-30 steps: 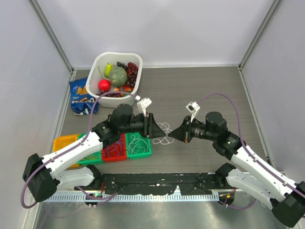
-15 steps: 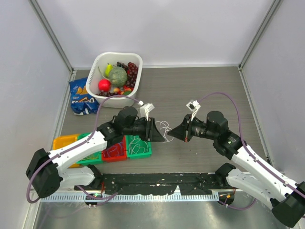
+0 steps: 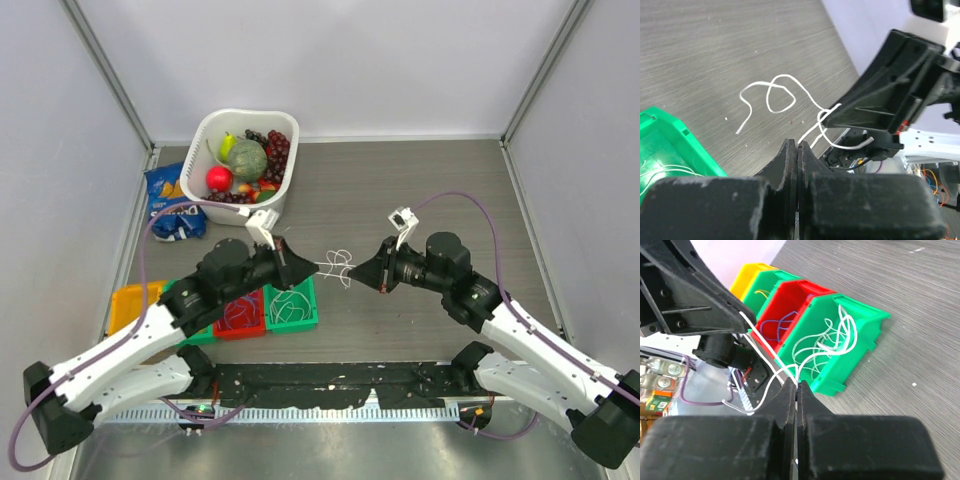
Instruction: Untangle the cables
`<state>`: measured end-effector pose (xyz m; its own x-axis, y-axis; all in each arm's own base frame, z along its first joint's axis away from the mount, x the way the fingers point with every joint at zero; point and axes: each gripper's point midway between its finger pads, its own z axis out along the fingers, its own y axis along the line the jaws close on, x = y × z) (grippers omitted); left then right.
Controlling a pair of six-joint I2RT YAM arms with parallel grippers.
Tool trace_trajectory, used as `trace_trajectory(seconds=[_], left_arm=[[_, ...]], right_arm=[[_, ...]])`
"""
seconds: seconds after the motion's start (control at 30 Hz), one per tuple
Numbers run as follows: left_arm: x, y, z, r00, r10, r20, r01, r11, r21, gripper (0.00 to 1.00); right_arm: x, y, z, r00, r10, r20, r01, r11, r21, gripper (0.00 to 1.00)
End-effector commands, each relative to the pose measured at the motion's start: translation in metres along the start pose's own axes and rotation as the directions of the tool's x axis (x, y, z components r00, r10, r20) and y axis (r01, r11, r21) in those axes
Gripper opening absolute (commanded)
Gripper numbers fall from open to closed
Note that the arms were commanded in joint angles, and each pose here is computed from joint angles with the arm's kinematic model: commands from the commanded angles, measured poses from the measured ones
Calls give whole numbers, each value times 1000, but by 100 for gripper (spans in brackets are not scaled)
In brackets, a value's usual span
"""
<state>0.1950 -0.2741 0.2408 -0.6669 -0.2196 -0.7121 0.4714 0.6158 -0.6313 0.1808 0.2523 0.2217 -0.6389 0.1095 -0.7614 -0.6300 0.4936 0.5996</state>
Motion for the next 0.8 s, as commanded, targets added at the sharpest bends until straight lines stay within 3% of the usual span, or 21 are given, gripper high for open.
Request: trace_trajectory(seconds=[0.0,0.2,0.43,0.6,0.77], left_arm=[[-42,37,-35,963,43,268,8,983,-185,0],[-56,48,-76,919,63,390,29,974,-225,0],[-57,42,-89,933,88,350,-1,971,-240,0],[-57,32,-88,945,88,315,-19,976,-218,0],[-61,12,-92,957,75,279,-30,986,-163,0]], right_arm=[[-13,-27,3,997,33,73,-44,987,156,1],[-2,-61,12,989,119,92,-141,946,291,2],[11,-46,23,994,112,-21,-105,975,196,39],[2,-44,15,998,58,-1,-56,975,213,46],[0,-49,10,999,41,4,-40,967,252,47]])
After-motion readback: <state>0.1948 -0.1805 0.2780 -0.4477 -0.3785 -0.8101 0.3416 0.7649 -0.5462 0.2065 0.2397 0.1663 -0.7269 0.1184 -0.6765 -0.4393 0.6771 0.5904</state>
